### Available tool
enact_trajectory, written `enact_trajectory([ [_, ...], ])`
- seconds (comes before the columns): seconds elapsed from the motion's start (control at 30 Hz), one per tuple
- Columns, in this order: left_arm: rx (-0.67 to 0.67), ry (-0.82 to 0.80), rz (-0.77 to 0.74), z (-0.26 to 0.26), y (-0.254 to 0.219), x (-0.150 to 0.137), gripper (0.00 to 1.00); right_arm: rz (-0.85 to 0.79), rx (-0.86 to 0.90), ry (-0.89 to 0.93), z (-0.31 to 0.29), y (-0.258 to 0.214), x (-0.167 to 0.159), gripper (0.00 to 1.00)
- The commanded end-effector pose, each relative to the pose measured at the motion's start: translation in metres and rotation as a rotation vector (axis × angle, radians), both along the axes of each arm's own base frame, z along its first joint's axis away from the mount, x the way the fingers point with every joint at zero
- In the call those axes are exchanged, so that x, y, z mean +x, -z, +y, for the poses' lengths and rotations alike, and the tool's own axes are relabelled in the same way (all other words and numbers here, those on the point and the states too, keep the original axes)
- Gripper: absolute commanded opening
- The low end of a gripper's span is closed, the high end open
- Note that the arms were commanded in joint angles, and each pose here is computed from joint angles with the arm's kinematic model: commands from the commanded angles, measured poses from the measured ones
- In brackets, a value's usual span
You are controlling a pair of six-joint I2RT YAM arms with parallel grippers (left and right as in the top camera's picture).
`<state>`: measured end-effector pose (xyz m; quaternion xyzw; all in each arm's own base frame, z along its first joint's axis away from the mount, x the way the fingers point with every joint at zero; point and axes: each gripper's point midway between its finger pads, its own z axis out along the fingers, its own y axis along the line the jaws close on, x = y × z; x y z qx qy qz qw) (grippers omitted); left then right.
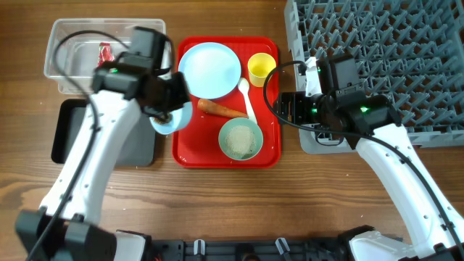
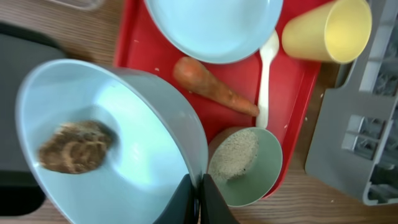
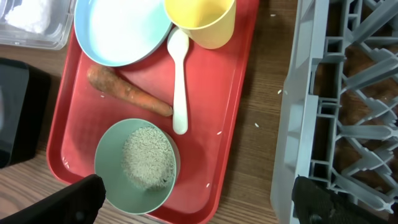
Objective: Sort waste into correct bins and load items into the dishwasher rack
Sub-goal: 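Tip the blue bowl over the black tray to dump the mushroom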
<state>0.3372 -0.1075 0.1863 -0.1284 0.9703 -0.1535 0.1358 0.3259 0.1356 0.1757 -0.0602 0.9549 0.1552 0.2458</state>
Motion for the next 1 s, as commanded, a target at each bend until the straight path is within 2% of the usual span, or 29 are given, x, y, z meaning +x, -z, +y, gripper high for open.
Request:
enact_trajectory([
  [0.0,-0.001,-0.024,-0.042,0.035,-0.021,-0.005,0.04,-0.023,-0.014,0.010,-0.001,-0.004,0.006,1.00],
  [0.1,-0.019,-0.076,-0.012,0.082,-0.014,-0.005,0.04,-0.038,-0.008,0.012,0.000,-0.006,0.009,1.00],
  [0.33,-0.394,-0.129,-0.032,0.140,0.009,-0.004,0.04,-0.045,-0.005,0.012,0.001,-0.007,0.011,1.00],
  [0.6,-0.860,-0.154,-0.173,0.159,0.011,0.013,0.04,-0.044,-0.005,0.012,0.001,-0.007,0.011,1.00],
  [0.73,-0.954,-0.155,-0.219,0.156,-0.004,0.018,0.04,-0.041,-0.006,0.012,0.001,-0.007,0.010,1.00],
  [0.8,-1.044,-0.175,-0.238,0.155,-0.018,0.017,0.04,-0.039,-0.009,0.010,0.000,-0.006,0.009,1.00],
  [0.97,-1.096,-0.178,-0.265,0.155,-0.028,0.019,0.04,-0.037,-0.010,0.009,0.000,-0.006,0.009,1.00],
])
